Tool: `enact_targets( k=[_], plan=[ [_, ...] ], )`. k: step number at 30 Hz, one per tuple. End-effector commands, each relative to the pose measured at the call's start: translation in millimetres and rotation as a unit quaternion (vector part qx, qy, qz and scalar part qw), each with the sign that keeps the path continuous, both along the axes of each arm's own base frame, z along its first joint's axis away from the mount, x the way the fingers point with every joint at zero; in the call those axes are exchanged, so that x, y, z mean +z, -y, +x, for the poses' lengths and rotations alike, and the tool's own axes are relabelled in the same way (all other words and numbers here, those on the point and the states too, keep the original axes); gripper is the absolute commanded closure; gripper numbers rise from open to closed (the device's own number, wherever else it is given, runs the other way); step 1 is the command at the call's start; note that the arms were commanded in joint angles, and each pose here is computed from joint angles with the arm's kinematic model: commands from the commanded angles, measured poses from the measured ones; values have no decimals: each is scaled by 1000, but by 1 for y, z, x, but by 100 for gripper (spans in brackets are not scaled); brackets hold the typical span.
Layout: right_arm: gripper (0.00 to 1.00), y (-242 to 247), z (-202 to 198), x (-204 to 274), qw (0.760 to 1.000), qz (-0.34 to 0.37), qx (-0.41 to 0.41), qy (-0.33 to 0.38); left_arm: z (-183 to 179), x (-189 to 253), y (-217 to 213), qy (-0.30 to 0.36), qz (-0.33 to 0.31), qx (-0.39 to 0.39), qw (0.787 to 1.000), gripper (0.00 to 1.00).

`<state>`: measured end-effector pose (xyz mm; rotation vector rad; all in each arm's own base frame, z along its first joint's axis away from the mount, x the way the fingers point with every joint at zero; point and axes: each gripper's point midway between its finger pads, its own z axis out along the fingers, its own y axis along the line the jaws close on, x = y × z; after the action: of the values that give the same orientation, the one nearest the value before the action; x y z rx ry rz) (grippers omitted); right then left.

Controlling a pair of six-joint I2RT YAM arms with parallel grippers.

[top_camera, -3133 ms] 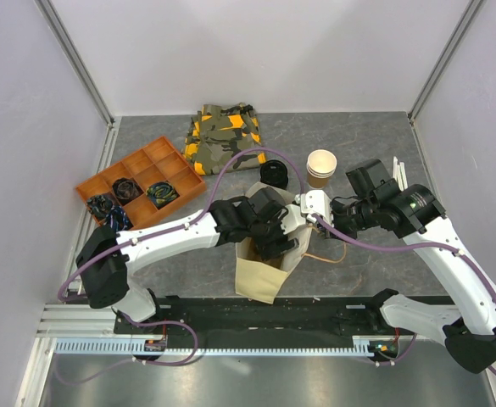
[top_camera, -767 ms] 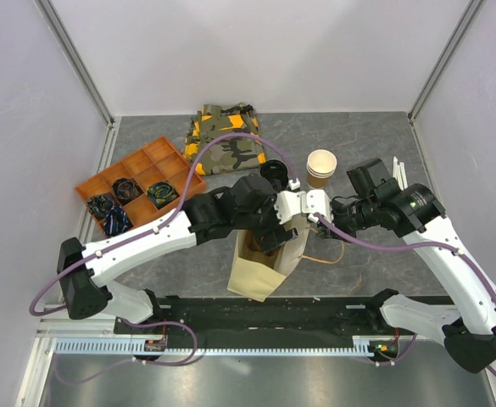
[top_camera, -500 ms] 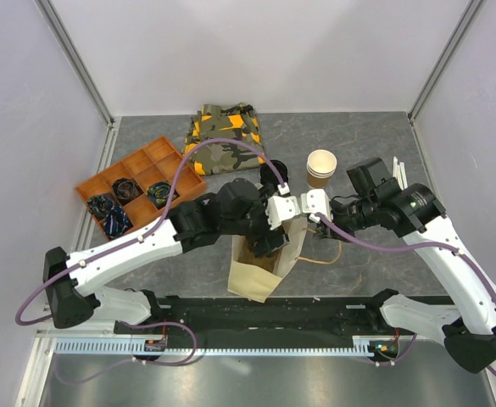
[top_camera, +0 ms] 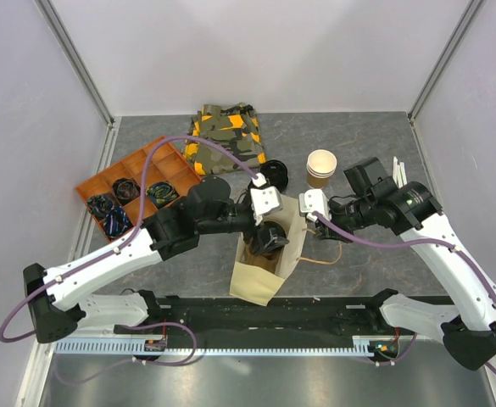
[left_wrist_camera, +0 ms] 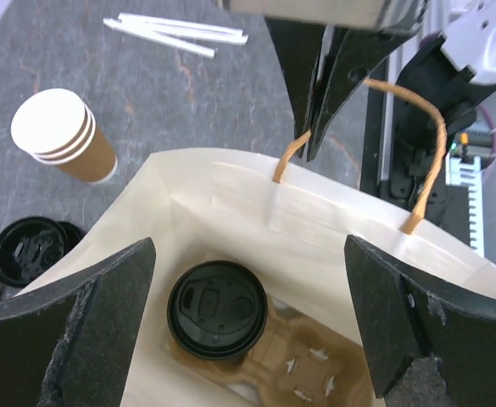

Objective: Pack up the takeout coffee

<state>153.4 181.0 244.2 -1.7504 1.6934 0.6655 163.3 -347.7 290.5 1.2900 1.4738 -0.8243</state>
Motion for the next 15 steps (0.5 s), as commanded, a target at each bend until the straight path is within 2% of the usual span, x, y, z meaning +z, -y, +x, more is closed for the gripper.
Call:
enact_targets(
  k=[1, 9, 15],
  plan=[
    [100, -6, -5, 9, 1000, 17, 11, 7, -15, 41, 3, 9, -86, -33, 996, 0],
    [100, -9, -4, 6, 1000, 13, 10, 6, -39, 47, 12, -35, -129, -95, 986, 0],
    [100, -8, -4, 6, 1000, 11, 10, 9, -37, 70, 24, -41, -176, -106, 978, 0]
  ],
)
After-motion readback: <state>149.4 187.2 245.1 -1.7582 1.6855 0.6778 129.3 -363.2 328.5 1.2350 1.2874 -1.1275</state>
